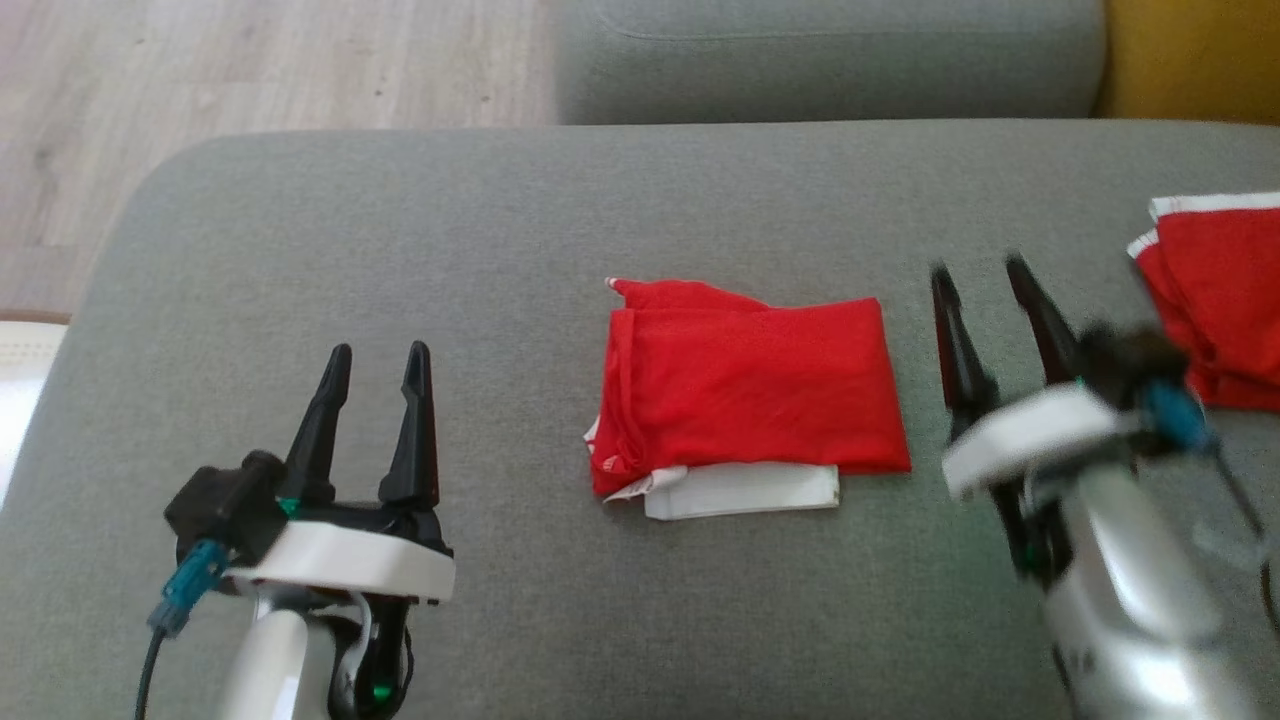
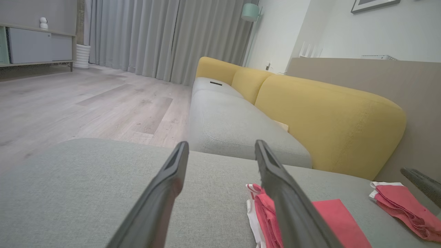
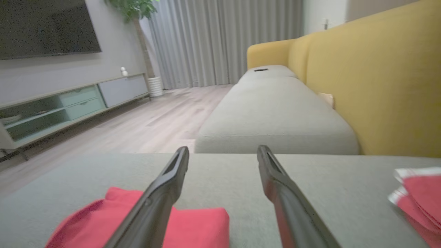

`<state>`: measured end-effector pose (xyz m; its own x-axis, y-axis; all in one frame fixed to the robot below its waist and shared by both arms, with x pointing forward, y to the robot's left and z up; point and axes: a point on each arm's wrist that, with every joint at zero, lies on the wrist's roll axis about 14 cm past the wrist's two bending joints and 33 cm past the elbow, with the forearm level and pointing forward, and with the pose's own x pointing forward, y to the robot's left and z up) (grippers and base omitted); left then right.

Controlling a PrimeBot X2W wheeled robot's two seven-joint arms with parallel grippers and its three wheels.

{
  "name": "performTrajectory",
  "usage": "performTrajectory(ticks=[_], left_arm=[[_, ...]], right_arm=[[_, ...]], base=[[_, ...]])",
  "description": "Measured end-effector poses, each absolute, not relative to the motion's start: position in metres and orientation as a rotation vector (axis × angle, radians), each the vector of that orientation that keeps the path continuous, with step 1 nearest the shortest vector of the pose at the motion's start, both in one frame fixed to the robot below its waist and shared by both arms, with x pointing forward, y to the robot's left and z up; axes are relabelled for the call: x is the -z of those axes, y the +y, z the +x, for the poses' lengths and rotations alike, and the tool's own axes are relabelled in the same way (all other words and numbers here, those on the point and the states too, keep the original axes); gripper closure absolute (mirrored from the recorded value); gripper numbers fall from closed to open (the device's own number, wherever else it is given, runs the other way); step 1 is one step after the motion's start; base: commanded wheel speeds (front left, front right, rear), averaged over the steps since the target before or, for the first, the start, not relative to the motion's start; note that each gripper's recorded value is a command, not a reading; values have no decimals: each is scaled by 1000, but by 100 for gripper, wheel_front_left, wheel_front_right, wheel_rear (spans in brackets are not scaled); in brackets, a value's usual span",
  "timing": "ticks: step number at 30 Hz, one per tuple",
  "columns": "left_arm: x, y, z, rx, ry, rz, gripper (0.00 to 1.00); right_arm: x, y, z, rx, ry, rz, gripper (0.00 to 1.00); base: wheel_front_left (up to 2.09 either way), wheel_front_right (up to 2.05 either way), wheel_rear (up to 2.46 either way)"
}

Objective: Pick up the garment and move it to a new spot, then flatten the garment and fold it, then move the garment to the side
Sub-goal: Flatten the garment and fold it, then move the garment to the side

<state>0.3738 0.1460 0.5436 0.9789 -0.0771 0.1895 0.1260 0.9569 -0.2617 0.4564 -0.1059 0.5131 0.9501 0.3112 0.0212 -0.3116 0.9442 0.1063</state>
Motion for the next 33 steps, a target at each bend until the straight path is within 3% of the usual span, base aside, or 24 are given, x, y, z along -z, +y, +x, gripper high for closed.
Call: performTrajectory(ticks=[5, 14, 24, 33], left_arm=[[-539, 138, 378, 127, -163, -275, 0], [-526, 129, 375, 142, -124, -231, 0], [-524, 130, 375, 128, -117, -230, 0], [-519, 135, 388, 116, -106, -228, 0]], right_arm=[[-499, -126, 425, -227, -21, 60, 0], [-497, -147, 405, -159, -36, 60, 0], [-487, -142, 407, -173, -10, 52, 0], [-434, -119, 422, -232, 190, 55, 0]], base=[[0, 0, 0], [0, 0, 0], [0, 0, 0], [0, 0, 0]])
